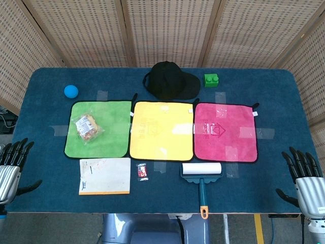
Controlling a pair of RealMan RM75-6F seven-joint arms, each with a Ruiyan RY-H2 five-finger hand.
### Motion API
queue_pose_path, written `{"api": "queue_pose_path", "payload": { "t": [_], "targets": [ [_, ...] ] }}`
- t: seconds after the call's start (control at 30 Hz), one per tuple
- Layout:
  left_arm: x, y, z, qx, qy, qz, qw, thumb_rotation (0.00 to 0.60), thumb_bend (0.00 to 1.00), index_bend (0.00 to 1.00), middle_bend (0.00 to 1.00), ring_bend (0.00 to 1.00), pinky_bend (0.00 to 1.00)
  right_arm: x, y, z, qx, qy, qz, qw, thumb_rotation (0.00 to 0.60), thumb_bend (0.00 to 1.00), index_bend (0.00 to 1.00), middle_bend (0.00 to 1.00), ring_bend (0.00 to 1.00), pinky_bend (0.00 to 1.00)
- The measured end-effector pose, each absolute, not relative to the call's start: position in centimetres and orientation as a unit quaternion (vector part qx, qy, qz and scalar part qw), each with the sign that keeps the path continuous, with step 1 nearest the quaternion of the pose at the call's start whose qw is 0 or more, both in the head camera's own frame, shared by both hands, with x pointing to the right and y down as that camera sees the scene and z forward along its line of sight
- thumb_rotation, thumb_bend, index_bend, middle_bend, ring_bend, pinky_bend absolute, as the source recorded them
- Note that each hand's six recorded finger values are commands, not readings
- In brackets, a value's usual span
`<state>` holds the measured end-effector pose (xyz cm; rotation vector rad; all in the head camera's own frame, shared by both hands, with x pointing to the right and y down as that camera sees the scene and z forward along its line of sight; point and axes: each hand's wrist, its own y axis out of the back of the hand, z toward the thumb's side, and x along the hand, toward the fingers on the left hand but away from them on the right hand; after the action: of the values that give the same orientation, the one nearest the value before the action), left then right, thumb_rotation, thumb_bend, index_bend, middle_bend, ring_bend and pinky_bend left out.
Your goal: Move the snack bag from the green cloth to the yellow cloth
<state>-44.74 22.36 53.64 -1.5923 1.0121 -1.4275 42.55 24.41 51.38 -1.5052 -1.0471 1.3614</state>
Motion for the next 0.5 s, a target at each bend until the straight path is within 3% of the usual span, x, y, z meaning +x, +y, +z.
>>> {"api": "queue_pose_path", "payload": {
  "t": [0.2,0.23,0.3,0.33,0.37,0.5],
  "targets": [
    [-44.8,22.3,54.1,-0.627,0.394,-0.56,0.371,0.6,0.02,0.0,0.0,0.0,0.0,42.6,24.5,51.4,-0.603,-0.42,0.541,0.409,0.6,0.0,0.0,0.0,0.0,0.0],
    [-44.8,22.3,54.2,-0.629,0.394,-0.559,0.369,0.6,0.08,0.0,0.0,0.0,0.0,42.6,24.5,51.4,-0.604,-0.42,0.542,0.408,0.6,0.0,0.0,0.0,0.0,0.0],
    [-44.7,22.0,54.7,-0.638,0.394,-0.555,0.36,0.6,0.49,0.0,0.0,0.0,0.0,42.7,24.5,51.4,-0.604,-0.421,0.541,0.406,0.6,0.0,0.0,0.0,0.0,0.0],
    [-44.6,21.9,54.9,-0.643,0.395,-0.553,0.354,0.6,0.78,0.0,0.0,0.0,0.0,42.7,24.5,51.4,-0.604,-0.422,0.541,0.405,0.6,0.0,0.0,0.0,0.0,0.0],
    [-44.6,21.7,55.4,-0.649,0.395,-0.55,0.347,0.6,0.95,0.0,0.0,0.0,0.0,42.7,24.4,51.4,-0.604,-0.422,0.541,0.405,0.6,0.0,0.0,0.0,0.0,0.0],
    [-44.5,20.3,57.5,-0.672,0.391,-0.544,0.316,0.6,1.0,0.0,0.0,0.0,0.0,42.9,24.3,51.5,-0.605,-0.423,0.544,0.4,0.6,0.0,0.0,0.0,0.0,0.0]
  ]
}}
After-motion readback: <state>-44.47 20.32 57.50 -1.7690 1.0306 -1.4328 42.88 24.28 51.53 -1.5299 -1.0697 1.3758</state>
